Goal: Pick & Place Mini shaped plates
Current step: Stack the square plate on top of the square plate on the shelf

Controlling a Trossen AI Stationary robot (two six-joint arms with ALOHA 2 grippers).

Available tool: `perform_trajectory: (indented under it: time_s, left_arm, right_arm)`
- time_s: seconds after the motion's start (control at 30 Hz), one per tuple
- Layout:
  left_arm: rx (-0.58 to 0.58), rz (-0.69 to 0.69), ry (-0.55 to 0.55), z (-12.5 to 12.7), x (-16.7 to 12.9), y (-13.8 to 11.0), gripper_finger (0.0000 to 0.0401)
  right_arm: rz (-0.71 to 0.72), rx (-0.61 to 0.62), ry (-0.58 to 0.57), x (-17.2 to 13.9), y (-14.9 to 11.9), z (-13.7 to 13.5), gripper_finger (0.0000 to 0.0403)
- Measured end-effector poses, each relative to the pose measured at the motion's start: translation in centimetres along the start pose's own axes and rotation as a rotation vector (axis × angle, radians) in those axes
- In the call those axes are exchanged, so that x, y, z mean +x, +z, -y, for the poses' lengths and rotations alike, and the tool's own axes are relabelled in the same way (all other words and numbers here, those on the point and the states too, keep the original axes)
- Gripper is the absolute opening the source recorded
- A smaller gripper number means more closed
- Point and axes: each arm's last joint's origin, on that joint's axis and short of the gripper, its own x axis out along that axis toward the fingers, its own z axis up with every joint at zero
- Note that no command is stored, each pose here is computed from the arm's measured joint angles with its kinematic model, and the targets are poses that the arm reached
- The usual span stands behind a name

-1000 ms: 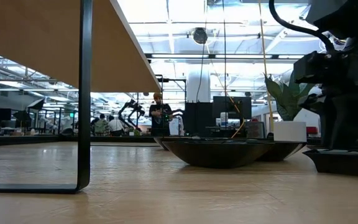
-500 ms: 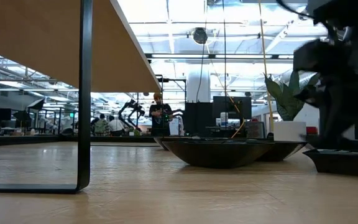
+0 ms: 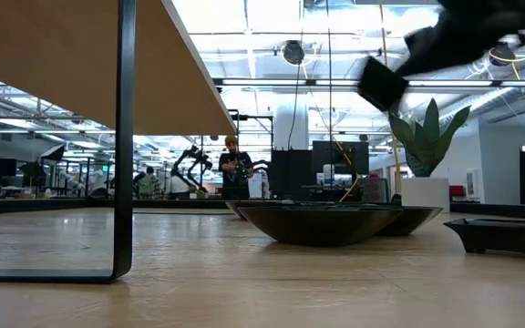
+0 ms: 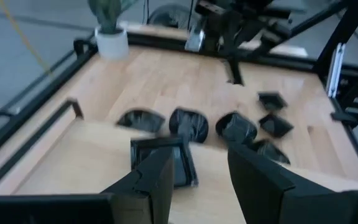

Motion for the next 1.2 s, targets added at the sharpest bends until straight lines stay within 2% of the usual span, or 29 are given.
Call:
perform_trajectory:
  time_s: [0.17, 0.27, 0.43, 0.53, 0.63, 0.83, 0.97, 1.2]
  left_arm:
    - [0.047, 0.093, -0.018, 0.8, 1.5, 0.9, 0.0154]
    - [0.109, 0.175, -0.025, 1.4, 3.0, 1.6, 0.0154]
    - [0.214, 0.324, 0.001, 2.5, 6.1, 2.5, 0.0154]
    - [0.218, 0.398, 0.057, 2.7, 8.3, 2.6, 0.0154]
    - [0.249, 0.44, 0.092, 2.7, 10.7, 2.2, 0.0154]
    - [0.285, 0.513, 0.141, 2.4, 13.7, 1.4, 0.0154]
    - [0.28, 0.515, 0.163, 1.9, 14.9, 0.9, 0.0154]
    - [0.218, 0.541, 0.177, 1.1, 15.2, 1.1, 0.0154]
  right_arm:
    - [0.275, -0.078, -0.286, 0.9, 1.6, 0.5, 0.0001]
    - [0.483, -0.078, -0.428, 1.2, 2.1, 1.3, 0.0]
    - [0.716, -0.08, -0.561, 2.0, 1.7, 2.4, 0.0]
    - [0.784, -0.087, -0.572, 2.8, 1.5, 2.7, 0.0]
    - [0.776, -0.136, -0.528, 4.3, 1.6, 2.6, 0.0]
    - [0.747, -0.165, -0.525, 5.7, 1.4, 2.2, 0.0]
    - [0.762, -0.136, -0.517, 5.6, 1.6, 2.2, 0.0]
    - [0.762, -0.132, -0.517, 5.6, 1.6, 2.2, 0.0]
